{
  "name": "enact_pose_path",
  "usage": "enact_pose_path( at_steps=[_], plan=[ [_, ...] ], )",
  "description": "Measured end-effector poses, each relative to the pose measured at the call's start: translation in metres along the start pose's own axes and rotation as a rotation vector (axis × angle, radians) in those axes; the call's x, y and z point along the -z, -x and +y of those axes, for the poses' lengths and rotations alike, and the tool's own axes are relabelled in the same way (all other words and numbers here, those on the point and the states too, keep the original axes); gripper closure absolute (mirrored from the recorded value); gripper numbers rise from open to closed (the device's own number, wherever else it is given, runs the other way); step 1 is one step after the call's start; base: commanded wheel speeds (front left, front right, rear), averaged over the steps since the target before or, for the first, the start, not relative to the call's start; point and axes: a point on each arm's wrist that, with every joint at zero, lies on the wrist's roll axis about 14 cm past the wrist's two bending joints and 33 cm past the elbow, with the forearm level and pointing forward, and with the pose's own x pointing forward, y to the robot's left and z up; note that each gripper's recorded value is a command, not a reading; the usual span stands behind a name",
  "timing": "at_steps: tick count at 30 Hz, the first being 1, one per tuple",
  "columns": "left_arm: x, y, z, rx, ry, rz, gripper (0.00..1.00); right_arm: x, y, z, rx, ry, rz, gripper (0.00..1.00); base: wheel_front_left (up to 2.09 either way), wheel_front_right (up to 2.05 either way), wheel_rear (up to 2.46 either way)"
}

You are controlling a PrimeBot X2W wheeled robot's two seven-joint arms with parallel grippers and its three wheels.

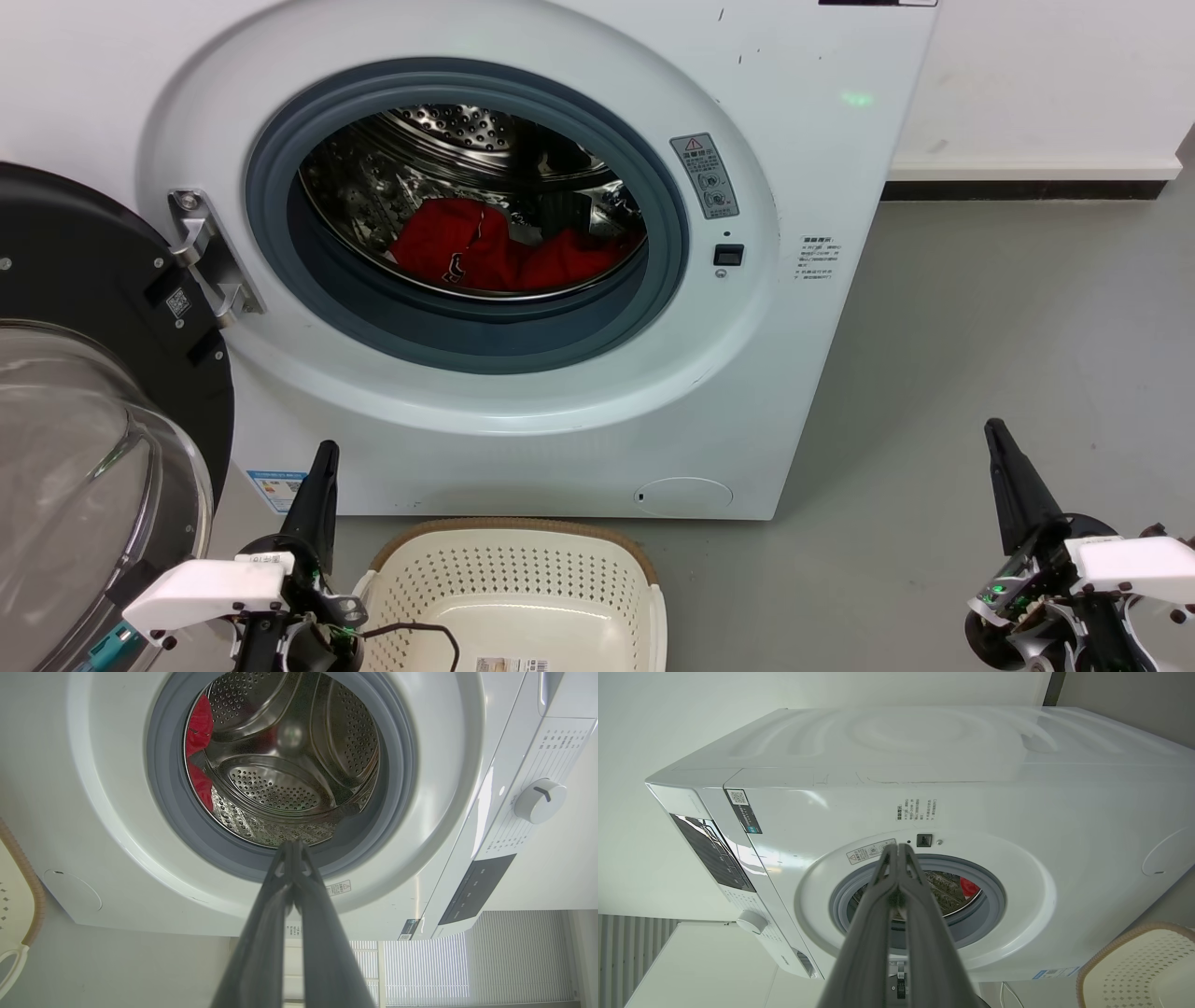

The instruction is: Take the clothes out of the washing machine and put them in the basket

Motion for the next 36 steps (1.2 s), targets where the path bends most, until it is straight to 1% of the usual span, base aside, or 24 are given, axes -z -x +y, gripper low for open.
enact_pose_path(
  at_steps=[5,6,11,18,22,28,36],
  plan=[
    [0.000,0.000,0.000,0.000,0.000,0.000,1.00,0.000,0.000,0.000,0.000,0.000,0.000,1.00,0.00,0.00,0.00],
    [0.000,0.001,0.003,-0.010,0.001,0.000,0.00,0.000,0.001,-0.003,0.009,-0.001,0.000,0.00,0.00,0.00,0.00],
    [0.001,0.014,0.031,-0.091,0.008,-0.004,0.00,0.000,0.014,-0.029,0.086,-0.009,-0.007,0.00,0.00,0.00,0.00],
    [-0.002,0.014,0.027,-0.079,-0.005,-0.031,0.00,-0.001,0.014,-0.029,0.085,0.005,-0.030,0.00,0.00,0.00,0.00],
    [-0.004,0.015,0.027,-0.082,-0.026,-0.047,0.00,-0.003,0.014,-0.029,0.088,0.039,-0.042,0.00,0.00,0.00,0.00],
    [-0.014,0.016,0.029,-0.090,-0.087,-0.083,0.00,-0.006,0.015,-0.032,0.101,0.131,-0.055,0.00,0.00,0.00,0.00],
    [-0.033,0.018,0.026,-0.093,-0.220,-0.145,0.00,-0.020,0.014,-0.023,0.089,0.341,-0.092,0.00,0.00,0.00,0.00]
  ],
)
